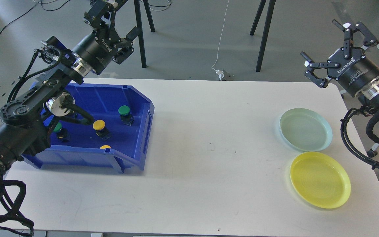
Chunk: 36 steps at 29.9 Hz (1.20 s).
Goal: Pass button and place on color plate
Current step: 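Lower the left gripper into the blue bin toward a yellow button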
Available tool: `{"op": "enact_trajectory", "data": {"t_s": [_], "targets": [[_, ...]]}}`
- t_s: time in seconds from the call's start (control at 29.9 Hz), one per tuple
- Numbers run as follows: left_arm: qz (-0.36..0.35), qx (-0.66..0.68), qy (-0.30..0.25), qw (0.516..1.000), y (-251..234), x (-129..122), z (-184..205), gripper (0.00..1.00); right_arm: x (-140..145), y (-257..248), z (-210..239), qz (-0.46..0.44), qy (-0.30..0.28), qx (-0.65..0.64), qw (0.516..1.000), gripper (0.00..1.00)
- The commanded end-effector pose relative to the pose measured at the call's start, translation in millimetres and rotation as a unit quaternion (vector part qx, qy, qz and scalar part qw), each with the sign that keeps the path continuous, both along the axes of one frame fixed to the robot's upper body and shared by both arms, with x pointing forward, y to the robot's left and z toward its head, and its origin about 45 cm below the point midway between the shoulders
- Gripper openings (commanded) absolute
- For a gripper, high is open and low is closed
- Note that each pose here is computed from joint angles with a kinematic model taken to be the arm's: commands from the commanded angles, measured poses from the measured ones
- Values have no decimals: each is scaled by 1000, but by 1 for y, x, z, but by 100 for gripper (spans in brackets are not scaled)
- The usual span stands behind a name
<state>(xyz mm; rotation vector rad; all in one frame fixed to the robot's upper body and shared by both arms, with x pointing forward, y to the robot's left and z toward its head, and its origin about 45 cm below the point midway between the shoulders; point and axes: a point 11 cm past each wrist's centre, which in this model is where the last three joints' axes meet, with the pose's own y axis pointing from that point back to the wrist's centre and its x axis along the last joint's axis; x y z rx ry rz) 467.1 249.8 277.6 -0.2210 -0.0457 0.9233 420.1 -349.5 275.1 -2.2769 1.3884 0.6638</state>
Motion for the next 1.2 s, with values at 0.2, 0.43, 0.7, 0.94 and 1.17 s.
{"op": "enact_trajectory", "data": {"t_s": [0.2,0.43,0.7,0.94,1.17], "targets": [[55,-92,-5,994,40,7,24,100,8,6,-12,-16,5,30,999,99],[127,-267,42,954,77,-4,-4,99,9,-2,-10,-29,2,33,999,99],[53,-177,-31,982,79,-28,59,99,10,-6,-7,-34,-2,35,999,99],[-114,342,-110,926,55,-73,57,99,9,-5,-6,-33,-3,39,999,99],[-221,671,-91,701,105,-94,12,99,5,-15,-11,-43,2,35,998,99]]}}
